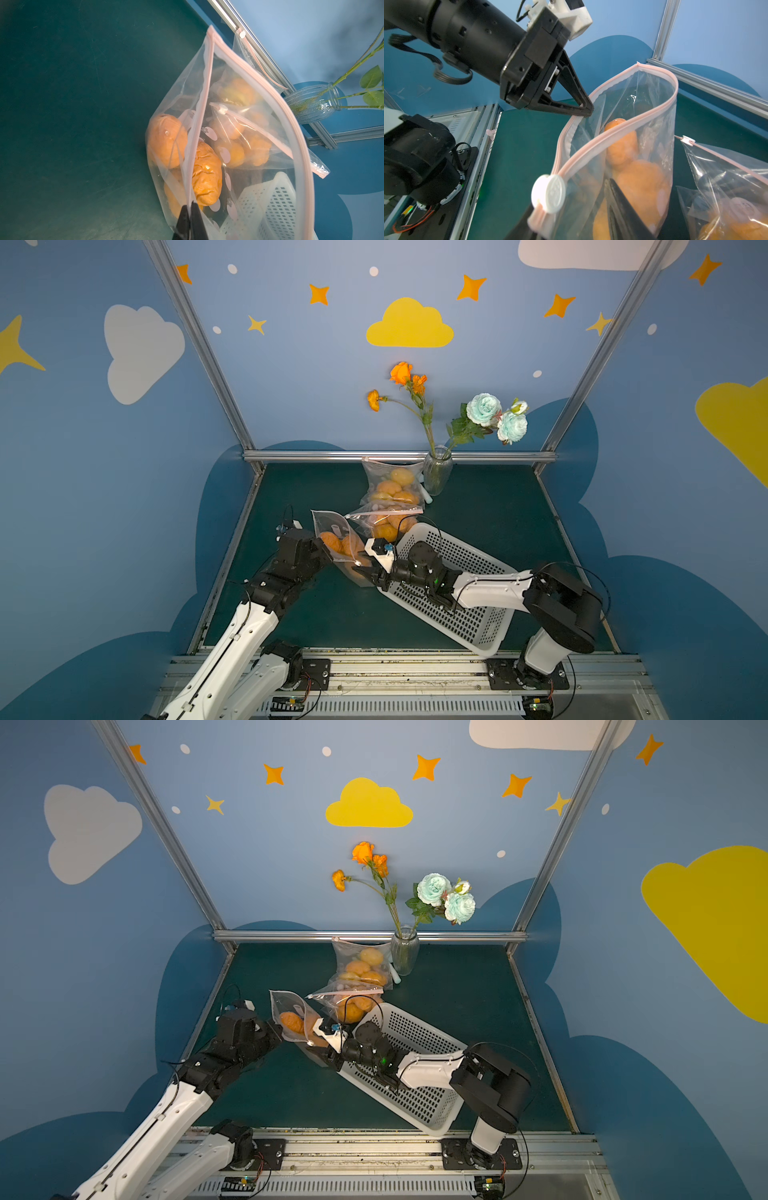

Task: Put the potatoes into a zipper bag and zip it
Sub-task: Zip the zipper on the zipper food storage bag.

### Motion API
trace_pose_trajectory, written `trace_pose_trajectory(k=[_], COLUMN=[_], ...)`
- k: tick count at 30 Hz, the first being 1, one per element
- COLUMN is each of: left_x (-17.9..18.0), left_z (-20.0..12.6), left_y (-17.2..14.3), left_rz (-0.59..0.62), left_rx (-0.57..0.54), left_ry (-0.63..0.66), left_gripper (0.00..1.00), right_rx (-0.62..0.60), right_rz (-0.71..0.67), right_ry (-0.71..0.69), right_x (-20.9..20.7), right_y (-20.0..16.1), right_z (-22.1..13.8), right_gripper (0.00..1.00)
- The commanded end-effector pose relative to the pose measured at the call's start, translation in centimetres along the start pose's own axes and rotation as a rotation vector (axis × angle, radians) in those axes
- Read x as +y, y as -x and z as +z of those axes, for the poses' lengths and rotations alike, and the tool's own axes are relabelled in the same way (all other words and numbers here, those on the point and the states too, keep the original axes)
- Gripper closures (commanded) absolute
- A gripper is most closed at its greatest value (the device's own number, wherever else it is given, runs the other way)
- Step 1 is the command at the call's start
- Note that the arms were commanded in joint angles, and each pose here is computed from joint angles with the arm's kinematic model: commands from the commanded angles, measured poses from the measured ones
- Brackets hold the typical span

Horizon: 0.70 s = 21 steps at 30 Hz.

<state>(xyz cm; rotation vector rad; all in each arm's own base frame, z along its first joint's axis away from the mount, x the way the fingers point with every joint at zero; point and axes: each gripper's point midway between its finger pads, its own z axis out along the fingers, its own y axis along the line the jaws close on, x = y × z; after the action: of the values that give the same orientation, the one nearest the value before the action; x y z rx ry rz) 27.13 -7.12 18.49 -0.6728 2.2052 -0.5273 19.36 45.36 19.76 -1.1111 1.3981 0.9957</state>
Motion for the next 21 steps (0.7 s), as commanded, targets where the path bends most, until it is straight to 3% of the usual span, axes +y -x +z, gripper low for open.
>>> trace_pose_trajectory(k=[1, 14, 16, 19, 21], left_x=[0.2, 0.2, 0.1, -0.4, -1.0], left_z=[0.1, 0.0, 0.0, -0.3, -0.6], left_y=[-0.2, -0.2, -0.3, -0.7, -1.1], left_rz=[0.013, 0.007, 0.005, -0.015, -0.045], left_rx=[0.009, 0.011, 0.017, 0.046, 0.070], left_ry=[0.002, -0.004, -0.008, -0.027, -0.068], left_gripper=[0.97, 0.97, 0.87, 0.56, 0.44], right_rx=[-0.021, -0.041, -0.047, -0.062, -0.062], right_rz=[-0.010, -0.026, -0.031, -0.046, -0.058], right_ry=[-0.022, -0.057, -0.060, -0.083, -0.117], right_x=[-0.2, -0.6, -0.7, -1.0, -1.5], right_y=[-0.1, -0.3, -0.1, 0.4, 0.6], right_z=[0.1, -0.2, -0.2, -0.4, -0.3], right_gripper=[0.64, 0.86, 0.92, 0.96, 1.00])
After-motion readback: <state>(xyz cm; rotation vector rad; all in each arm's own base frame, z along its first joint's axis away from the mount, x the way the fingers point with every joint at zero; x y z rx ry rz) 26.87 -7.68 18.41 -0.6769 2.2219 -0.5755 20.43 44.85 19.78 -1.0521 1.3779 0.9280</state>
